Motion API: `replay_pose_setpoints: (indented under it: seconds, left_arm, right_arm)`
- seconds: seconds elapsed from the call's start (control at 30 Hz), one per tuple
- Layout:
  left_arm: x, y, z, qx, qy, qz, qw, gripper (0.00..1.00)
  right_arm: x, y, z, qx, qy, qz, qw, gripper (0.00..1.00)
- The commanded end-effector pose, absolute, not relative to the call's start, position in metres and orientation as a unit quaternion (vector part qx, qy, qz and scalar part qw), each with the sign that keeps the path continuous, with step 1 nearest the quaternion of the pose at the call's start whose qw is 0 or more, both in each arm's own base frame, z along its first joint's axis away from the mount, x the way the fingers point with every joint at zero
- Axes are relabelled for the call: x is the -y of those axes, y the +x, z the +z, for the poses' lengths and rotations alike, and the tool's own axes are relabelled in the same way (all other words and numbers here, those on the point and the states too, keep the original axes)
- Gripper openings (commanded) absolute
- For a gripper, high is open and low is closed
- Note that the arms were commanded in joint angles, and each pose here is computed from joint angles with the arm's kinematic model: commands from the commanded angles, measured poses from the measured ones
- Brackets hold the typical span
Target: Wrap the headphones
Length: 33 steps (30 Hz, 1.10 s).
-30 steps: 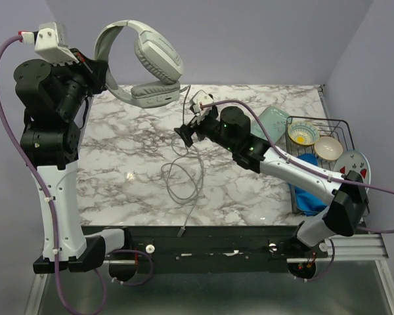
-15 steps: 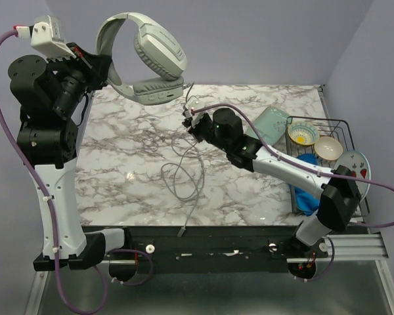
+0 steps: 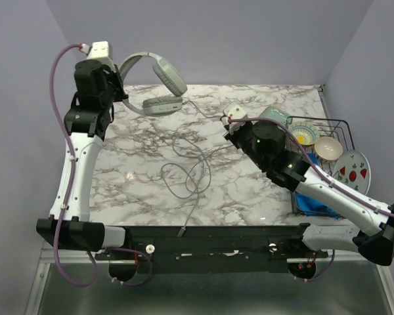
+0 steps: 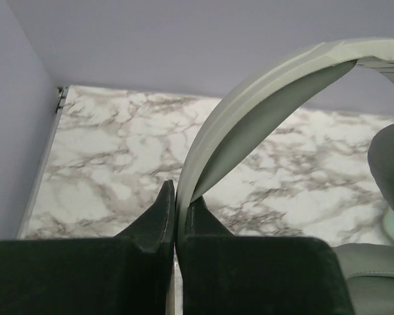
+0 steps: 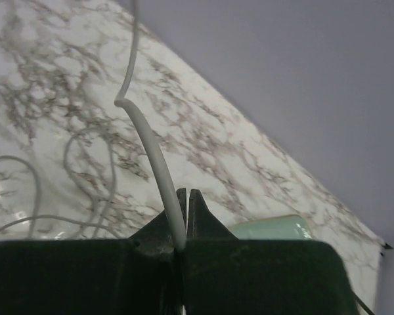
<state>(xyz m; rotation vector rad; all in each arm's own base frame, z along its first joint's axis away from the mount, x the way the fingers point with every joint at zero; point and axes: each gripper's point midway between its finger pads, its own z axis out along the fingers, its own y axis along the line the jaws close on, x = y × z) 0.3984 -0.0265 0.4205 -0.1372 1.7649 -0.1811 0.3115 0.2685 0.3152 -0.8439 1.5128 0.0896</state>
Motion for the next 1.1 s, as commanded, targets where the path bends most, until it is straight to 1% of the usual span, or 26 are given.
replay_pose_setpoints:
  seconds: [0.0,0.13,0.2,0.27,0.3,0.37,0.43,0.67,0.8,0.97,1.07]
  left_arm:
    - [0.024,0.423,0.391,-0.777,-0.004,0.057,0.627,0.00]
    - [0.057,0.429,0.345,-0.803,0.089,0.086,0.583,0.00]
    - [0.086,0.424,0.324,-0.806,0.161,0.091,0.562,0.00]
    - [0.108,0.416,0.314,-0.803,0.207,0.082,0.554,0.00]
    - [0.127,0.409,0.307,-0.799,0.240,0.076,0.546,0.00]
    - [0.144,0.399,0.303,-0.796,0.271,0.063,0.538,0.00]
    - [0.165,0.385,0.298,-0.789,0.309,0.039,0.530,0.00]
    - [0.213,0.329,0.303,-0.763,0.391,-0.103,0.503,0.00]
    - [0.233,0.294,0.316,-0.729,0.430,-0.191,0.497,0.00]
    - [0.242,0.266,0.337,-0.695,0.451,-0.248,0.502,0.00]
    - [0.244,0.260,0.352,-0.689,0.440,-0.268,0.509,0.00]
  right_arm:
    - [-0.199,0.316,0.361,-0.682,-0.329,-0.110,0.644,0.01]
    - [-0.197,0.310,0.399,-0.656,-0.335,-0.102,0.669,0.01]
    - [-0.205,0.310,0.410,-0.646,-0.343,-0.088,0.676,0.01]
    - [-0.213,0.309,0.428,-0.632,-0.348,-0.070,0.689,0.01]
    - [-0.224,0.309,0.428,-0.621,-0.368,-0.057,0.689,0.01]
    - [-0.233,0.310,0.436,-0.611,-0.378,-0.046,0.694,0.01]
    - [-0.244,0.314,0.433,-0.608,-0.389,-0.039,0.691,0.01]
    - [-0.253,0.338,0.423,-0.617,-0.391,-0.062,0.680,0.01]
    - [-0.246,0.354,0.424,-0.627,-0.374,-0.047,0.681,0.01]
    - [-0.243,0.375,0.414,-0.636,-0.375,-0.043,0.673,0.01]
    - [-0.247,0.377,0.404,-0.644,-0.374,-0.024,0.666,0.04]
